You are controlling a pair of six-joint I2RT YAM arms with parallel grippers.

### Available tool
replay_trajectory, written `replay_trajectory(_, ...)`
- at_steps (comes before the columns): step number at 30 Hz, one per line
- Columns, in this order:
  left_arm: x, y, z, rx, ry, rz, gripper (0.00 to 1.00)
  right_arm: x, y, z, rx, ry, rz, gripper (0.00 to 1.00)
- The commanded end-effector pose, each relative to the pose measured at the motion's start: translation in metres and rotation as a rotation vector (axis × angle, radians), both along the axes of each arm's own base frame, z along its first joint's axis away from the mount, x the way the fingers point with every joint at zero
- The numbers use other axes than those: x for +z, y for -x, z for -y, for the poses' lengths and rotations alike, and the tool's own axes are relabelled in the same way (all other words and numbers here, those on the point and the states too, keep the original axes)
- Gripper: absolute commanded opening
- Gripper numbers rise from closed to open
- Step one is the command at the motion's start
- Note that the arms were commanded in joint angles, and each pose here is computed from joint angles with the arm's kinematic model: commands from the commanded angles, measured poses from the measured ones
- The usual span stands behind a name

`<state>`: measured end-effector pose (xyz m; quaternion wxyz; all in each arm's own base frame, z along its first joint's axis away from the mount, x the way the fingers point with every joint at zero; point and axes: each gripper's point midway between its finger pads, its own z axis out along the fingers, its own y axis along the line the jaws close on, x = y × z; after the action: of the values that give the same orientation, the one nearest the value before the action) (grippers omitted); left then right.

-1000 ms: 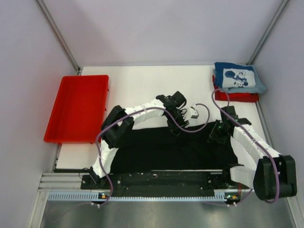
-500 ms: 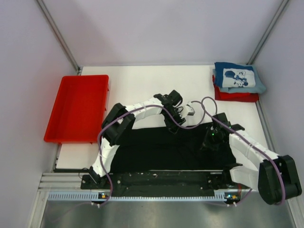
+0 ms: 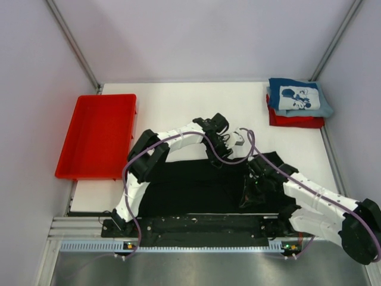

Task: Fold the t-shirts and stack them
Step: Fold the other side of the tshirt into a rectangle

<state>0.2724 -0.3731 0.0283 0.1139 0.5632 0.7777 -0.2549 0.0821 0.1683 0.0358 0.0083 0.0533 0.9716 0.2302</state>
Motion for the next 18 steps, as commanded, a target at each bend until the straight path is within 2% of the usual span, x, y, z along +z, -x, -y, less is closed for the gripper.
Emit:
replay_trajectory(1,0.025,-0.005,0.006,-0.037,0.059,0.046,0.43,0.050,-0.018,-0.003,0.050,0.006,0.138,0.00)
replay_trajectory(4,0.040,-0.003,0.007,-0.054,0.089,0.055,0.44,0.065,-0.051,0.011,-0.039,0.098,0.246,0.00)
replay_trajectory(10,0.056,0.002,0.001,-0.059,0.096,0.069,0.44,0.043,-0.093,0.075,-0.316,0.341,0.251,0.00)
replay_trajectory(13,0.058,0.006,-0.004,-0.062,0.091,0.069,0.44,0.040,-0.103,0.099,-0.390,0.421,0.283,0.00)
replay_trajectory(15,0.060,0.007,-0.006,-0.066,0.093,0.073,0.44,0.035,-0.109,0.089,-0.367,0.377,0.287,0.00)
replay_trajectory(18,0.062,0.005,-0.005,-0.065,0.096,0.078,0.44,0.019,-0.118,0.044,-0.287,0.162,0.266,0.00)
